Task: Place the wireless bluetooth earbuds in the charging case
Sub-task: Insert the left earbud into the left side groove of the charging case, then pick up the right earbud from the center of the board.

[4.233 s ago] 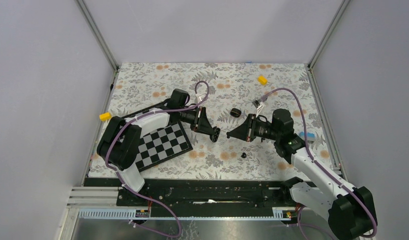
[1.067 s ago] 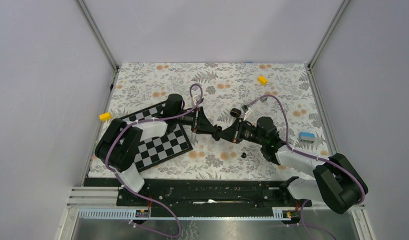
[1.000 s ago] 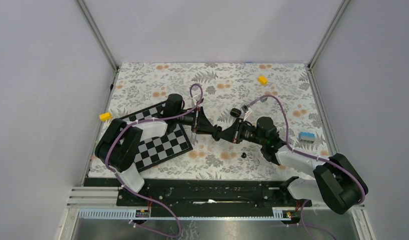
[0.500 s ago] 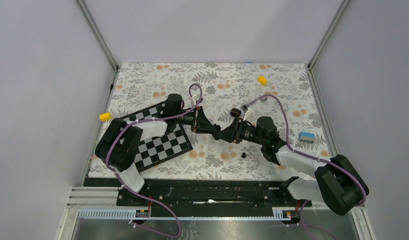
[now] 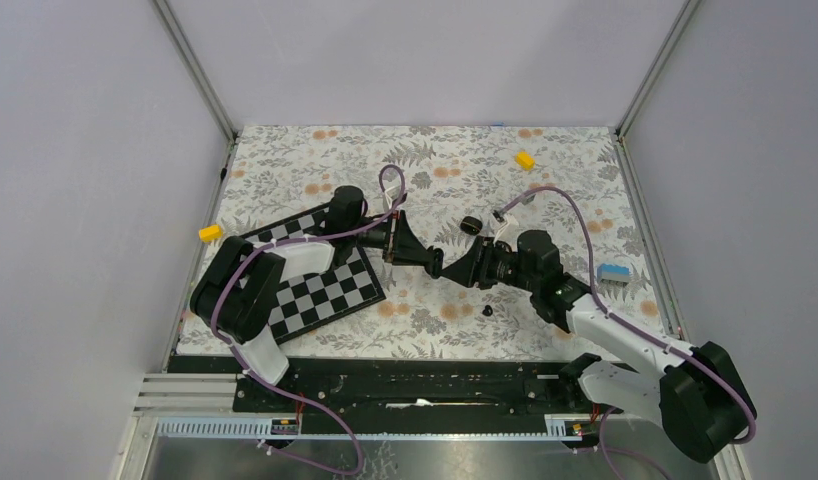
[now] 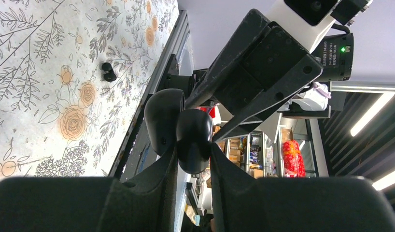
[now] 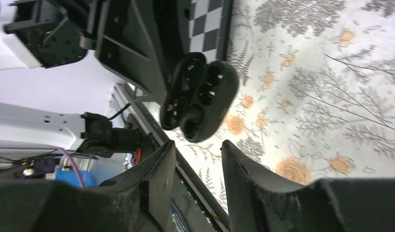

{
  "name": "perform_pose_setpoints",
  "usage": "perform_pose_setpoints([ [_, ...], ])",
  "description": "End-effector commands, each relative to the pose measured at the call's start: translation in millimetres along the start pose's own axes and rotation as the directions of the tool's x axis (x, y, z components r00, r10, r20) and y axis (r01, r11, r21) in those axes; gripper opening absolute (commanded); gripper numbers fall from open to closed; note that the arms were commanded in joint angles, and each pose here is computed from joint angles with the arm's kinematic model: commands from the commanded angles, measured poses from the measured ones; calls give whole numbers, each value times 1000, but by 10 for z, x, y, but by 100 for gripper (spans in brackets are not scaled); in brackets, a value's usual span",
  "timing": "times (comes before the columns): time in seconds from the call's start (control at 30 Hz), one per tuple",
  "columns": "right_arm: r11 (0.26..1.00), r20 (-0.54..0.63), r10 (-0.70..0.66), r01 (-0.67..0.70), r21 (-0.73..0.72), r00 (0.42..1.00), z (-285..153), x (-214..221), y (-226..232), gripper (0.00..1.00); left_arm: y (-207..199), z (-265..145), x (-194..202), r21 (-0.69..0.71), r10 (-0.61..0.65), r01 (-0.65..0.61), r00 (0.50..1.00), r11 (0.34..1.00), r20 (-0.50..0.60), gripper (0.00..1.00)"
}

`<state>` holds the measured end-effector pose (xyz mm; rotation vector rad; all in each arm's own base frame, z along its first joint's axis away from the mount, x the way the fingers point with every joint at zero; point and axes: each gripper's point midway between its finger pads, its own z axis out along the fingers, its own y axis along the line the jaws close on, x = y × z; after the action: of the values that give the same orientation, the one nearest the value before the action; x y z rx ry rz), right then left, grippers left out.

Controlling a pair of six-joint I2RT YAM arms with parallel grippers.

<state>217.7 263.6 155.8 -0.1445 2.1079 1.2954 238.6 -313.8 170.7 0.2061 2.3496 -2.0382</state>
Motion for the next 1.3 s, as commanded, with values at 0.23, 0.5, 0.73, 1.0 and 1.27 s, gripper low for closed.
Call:
perform_pose_setpoints([
  [0.23, 777, 83, 30, -76, 625, 996, -545, 32, -1058, 50, -170, -122, -103, 43, 101, -101, 995, 994, 20, 0],
  [0.5, 567, 28, 131, -98, 818, 991, -940, 571, -1584, 50, 106, -140, -119, -114, 121, -119, 993, 986, 11, 0],
  [0.73, 562, 47, 188, -147, 814, 981, -872, 736, -1646, 44, 146, -125, -171, -130, 119, -115, 993, 985, 22, 0],
  [1.0, 611, 26, 205, -149, 778, 978, -689, 774, -1582, 40, 183, -117, -174, -137, 114, -109, 993, 984, 24, 0],
  [1.27, 624, 7, 217, -144, 768, 976, -593, 809, -1567, 38, 204, -124, -152, -140, 108, -104, 994, 985, 23, 0],
])
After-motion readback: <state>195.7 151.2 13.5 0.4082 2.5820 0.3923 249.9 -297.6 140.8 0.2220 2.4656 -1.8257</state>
